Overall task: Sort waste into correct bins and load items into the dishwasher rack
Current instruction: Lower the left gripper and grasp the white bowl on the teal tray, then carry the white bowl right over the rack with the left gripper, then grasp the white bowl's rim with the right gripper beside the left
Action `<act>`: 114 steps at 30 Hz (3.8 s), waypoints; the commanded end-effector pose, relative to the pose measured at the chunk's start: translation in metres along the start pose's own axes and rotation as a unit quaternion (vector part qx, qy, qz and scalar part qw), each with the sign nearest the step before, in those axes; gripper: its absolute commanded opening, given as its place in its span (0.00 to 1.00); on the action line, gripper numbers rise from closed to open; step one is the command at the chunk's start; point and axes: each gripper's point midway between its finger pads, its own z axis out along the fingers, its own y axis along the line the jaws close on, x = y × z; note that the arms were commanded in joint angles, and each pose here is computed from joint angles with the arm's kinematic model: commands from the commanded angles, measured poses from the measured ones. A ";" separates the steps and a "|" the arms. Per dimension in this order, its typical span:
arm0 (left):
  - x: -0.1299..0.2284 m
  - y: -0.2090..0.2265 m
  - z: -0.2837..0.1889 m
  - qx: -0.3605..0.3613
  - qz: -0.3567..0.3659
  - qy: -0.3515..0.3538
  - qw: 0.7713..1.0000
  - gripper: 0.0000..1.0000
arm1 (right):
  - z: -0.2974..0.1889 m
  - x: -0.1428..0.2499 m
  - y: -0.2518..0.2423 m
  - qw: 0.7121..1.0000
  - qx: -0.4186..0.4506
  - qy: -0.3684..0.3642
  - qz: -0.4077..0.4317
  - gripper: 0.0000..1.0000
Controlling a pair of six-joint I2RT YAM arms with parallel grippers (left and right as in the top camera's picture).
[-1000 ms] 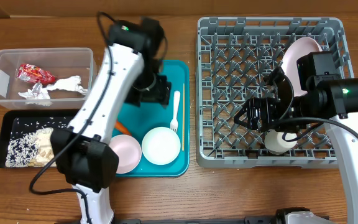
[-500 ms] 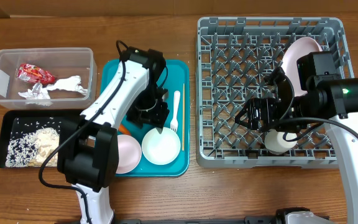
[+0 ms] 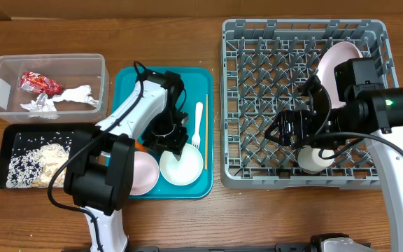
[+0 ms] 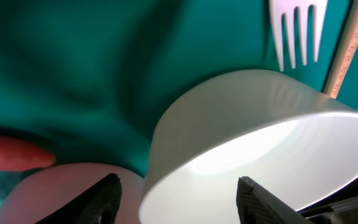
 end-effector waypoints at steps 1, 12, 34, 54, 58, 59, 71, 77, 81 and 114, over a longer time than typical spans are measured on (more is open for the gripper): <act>0.001 0.005 0.007 0.006 0.001 0.003 1.000 0.63 | -0.001 -0.002 0.001 1.000 0.001 -0.004 -0.003 1.00; 0.004 0.012 0.015 0.010 -0.009 0.006 1.000 0.04 | -0.001 -0.006 0.002 1.000 0.000 -0.011 -0.007 1.00; -0.038 -0.074 -0.108 0.051 0.010 -0.146 0.988 0.04 | 0.001 -0.016 0.001 1.000 -0.001 -0.025 -0.003 0.99; -0.037 -0.153 -0.111 0.158 0.051 -0.151 0.974 0.04 | 0.043 -0.026 -0.027 1.000 0.012 -0.007 0.007 0.75; -0.036 -0.156 -0.111 0.166 0.053 -0.149 0.973 0.04 | 0.049 -0.028 -0.031 1.000 0.012 -0.008 0.006 0.72; -0.036 -0.156 -0.111 0.166 0.053 -0.148 0.973 0.04 | 0.050 -0.029 -0.031 1.000 0.012 -0.009 0.006 0.71; -0.031 -0.169 -0.110 0.184 0.042 -0.137 0.973 0.04 | 0.053 -0.033 -0.034 1.000 0.015 -0.011 0.005 0.54; -0.026 -0.180 -0.111 0.202 0.048 -0.128 0.970 0.04 | 0.053 -0.033 -0.035 1.000 0.018 -0.011 0.003 0.51; -0.022 -0.188 -0.114 0.226 0.052 -0.119 0.965 0.04 | 0.053 -0.033 -0.037 1.000 0.024 -0.011 0.003 0.50; -0.045 -0.240 -0.167 0.382 0.135 -0.186 0.895 0.60 | 0.052 -0.046 -0.042 0.998 0.041 -0.038 -0.010 0.04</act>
